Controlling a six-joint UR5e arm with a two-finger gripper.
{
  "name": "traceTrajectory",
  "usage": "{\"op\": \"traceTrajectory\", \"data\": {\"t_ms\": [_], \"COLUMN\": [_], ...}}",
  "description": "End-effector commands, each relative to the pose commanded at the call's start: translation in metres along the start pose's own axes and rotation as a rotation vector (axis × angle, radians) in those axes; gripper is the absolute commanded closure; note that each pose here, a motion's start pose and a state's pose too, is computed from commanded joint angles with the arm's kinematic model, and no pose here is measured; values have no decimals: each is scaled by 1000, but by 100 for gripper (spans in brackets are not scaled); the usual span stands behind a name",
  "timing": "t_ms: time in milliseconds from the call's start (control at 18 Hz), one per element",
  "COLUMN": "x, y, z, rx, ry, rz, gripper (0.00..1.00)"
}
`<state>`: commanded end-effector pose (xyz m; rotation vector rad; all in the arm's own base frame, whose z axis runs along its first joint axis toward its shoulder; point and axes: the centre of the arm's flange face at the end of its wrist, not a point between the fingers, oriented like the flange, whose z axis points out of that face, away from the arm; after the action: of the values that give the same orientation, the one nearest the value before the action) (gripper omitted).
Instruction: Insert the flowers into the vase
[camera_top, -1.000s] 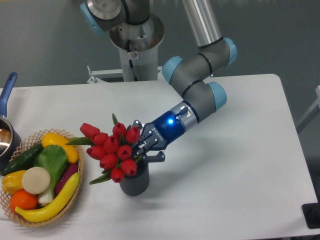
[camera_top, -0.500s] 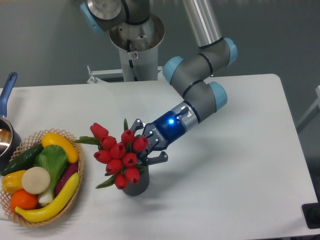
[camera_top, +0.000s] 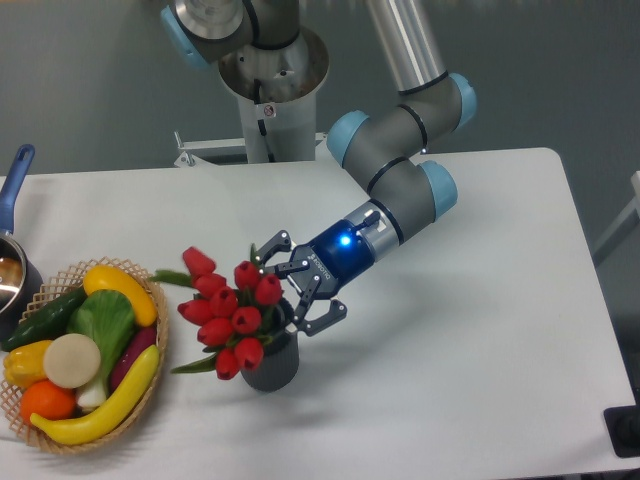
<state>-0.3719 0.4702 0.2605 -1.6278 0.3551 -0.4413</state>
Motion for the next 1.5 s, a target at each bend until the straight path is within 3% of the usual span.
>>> {"op": "traceTrajectory", "data": {"t_ms": [111, 278, 444, 1056, 1278, 1500], "x": [-2, -2, -5, -31, -42, -48], "y": [1, 4, -2, -64, -96, -124], "z": [-5, -15, -26, -115, -171, -209], "rx": [-25, -155, -158, -215, -305, -311], "ry": [-11, -33, -55, -227, -346, -416], "rz": [5, 38, 40, 151, 152, 173], "gripper": [0, 0, 0, 0, 0, 0]}}
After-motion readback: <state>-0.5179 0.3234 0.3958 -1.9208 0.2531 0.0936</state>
